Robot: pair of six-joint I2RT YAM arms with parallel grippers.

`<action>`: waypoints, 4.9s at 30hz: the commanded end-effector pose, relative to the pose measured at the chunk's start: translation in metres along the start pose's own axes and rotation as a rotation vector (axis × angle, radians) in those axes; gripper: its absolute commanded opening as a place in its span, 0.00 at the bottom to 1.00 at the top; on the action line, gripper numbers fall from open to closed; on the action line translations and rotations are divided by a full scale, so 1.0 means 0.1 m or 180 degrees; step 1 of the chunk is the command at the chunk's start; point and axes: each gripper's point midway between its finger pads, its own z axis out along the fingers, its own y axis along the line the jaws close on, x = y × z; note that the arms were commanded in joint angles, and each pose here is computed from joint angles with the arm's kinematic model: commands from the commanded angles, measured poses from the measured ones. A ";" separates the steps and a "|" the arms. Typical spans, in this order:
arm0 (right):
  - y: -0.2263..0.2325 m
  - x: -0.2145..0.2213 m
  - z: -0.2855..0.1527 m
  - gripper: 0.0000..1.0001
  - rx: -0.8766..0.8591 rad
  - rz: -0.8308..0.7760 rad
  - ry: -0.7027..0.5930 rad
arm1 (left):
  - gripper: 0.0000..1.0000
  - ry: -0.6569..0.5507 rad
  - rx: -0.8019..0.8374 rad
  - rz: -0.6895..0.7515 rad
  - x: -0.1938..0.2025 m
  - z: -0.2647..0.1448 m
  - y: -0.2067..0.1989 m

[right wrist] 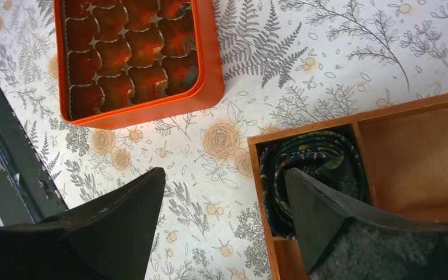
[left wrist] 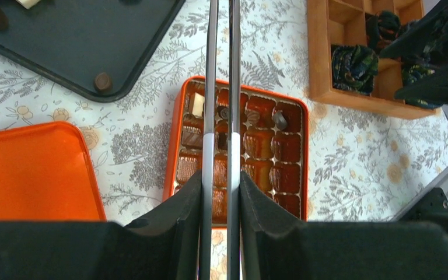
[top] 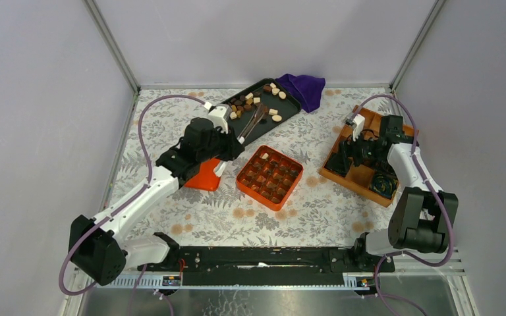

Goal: Pack the chocolate
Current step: Pick up the fake chocolate from the plate.

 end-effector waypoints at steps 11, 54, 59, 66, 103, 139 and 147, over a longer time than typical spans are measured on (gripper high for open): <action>0.14 0.32 -0.18 0.84 0.0200 -0.0110 0.0355 | 0.28 0.0012 0.0288 0.0382 -0.20 -0.33 -0.21; 0.03 0.80 -0.61 0.85 0.0787 0.0329 -0.0099 | 0.27 0.0741 0.0057 0.0204 0.17 -0.35 0.03; -0.01 0.82 -0.65 0.85 0.0859 0.0319 -0.0123 | 0.26 0.0768 -0.0141 0.0069 -0.04 -0.17 0.24; -0.01 0.81 -0.68 0.85 0.0904 0.0295 -0.0160 | 0.26 0.0740 -0.0388 -0.0060 -0.18 0.03 0.49; -0.03 0.82 -0.77 0.86 0.0989 0.0279 -0.0244 | 0.24 0.0864 -0.0369 -0.0191 -0.08 0.99 0.80; -0.04 0.80 -0.81 0.86 0.0998 0.0317 -0.0322 | 0.50 0.1258 -0.0685 0.0014 0.07 1.55 1.16; -0.04 0.79 -0.80 0.86 0.0989 0.0314 -0.0328 | 0.47 0.1312 -0.0665 0.0006 0.11 1.59 1.11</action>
